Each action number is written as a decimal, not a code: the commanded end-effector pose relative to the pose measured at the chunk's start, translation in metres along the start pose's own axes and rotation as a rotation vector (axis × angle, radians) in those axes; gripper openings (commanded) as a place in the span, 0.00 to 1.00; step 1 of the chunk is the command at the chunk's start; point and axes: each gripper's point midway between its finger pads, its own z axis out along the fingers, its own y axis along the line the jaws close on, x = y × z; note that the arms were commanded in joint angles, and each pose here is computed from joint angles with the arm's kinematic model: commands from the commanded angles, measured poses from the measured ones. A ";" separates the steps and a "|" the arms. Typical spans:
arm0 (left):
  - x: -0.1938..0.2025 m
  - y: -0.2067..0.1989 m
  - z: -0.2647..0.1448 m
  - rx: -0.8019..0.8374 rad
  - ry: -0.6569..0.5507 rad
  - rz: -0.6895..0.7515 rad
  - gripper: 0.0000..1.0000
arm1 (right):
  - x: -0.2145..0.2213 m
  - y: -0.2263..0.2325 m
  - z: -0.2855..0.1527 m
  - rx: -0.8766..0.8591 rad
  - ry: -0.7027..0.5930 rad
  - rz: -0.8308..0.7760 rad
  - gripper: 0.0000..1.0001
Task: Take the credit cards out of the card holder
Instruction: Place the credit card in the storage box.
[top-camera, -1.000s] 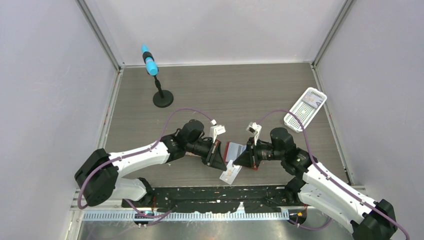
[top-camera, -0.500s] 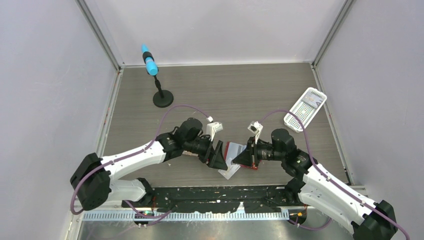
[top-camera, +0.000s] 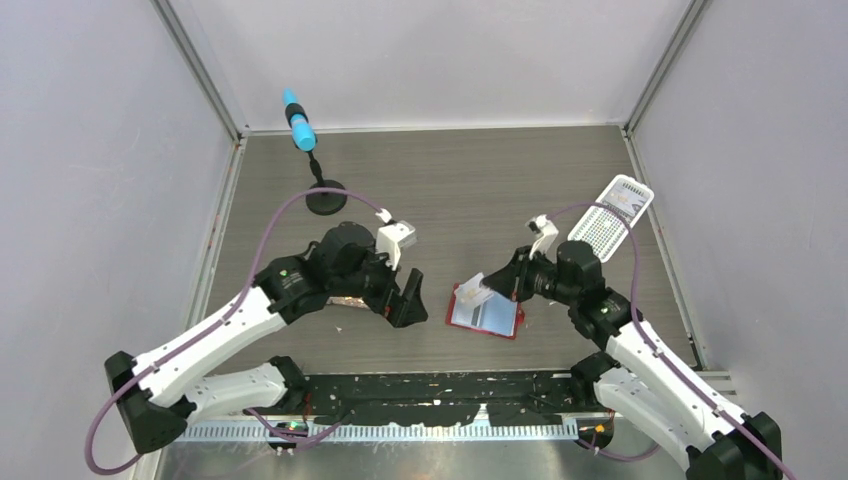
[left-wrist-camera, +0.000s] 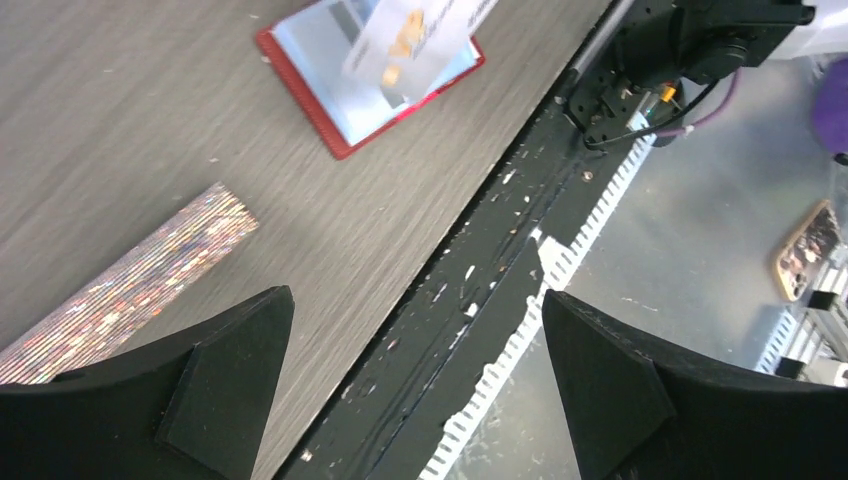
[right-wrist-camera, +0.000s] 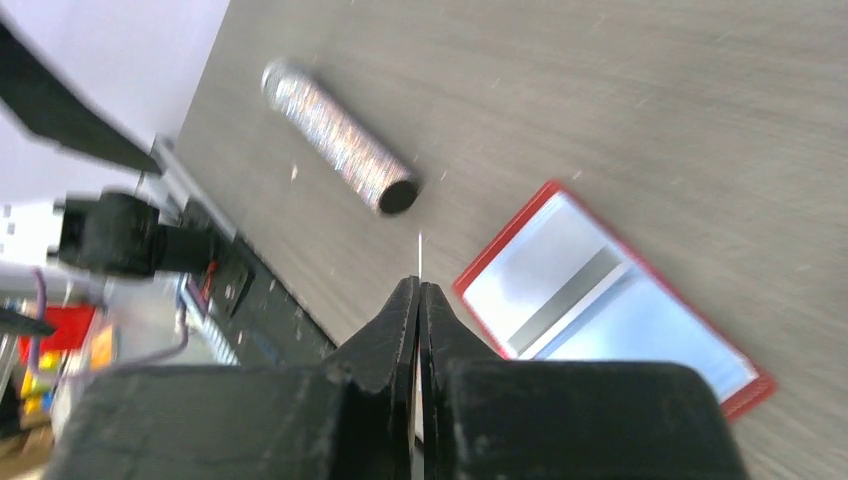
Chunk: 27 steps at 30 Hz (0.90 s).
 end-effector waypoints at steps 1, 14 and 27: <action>0.004 0.020 -0.042 -0.177 0.031 0.068 1.00 | -0.065 -0.013 -0.009 0.112 -0.195 0.000 0.05; 0.027 0.066 -0.068 -0.408 0.011 0.137 1.00 | -0.178 -0.128 -0.088 0.634 -0.673 0.054 0.05; 0.035 0.061 -0.059 -0.363 0.056 0.119 1.00 | -0.209 -0.249 -0.175 0.890 -0.889 0.175 0.05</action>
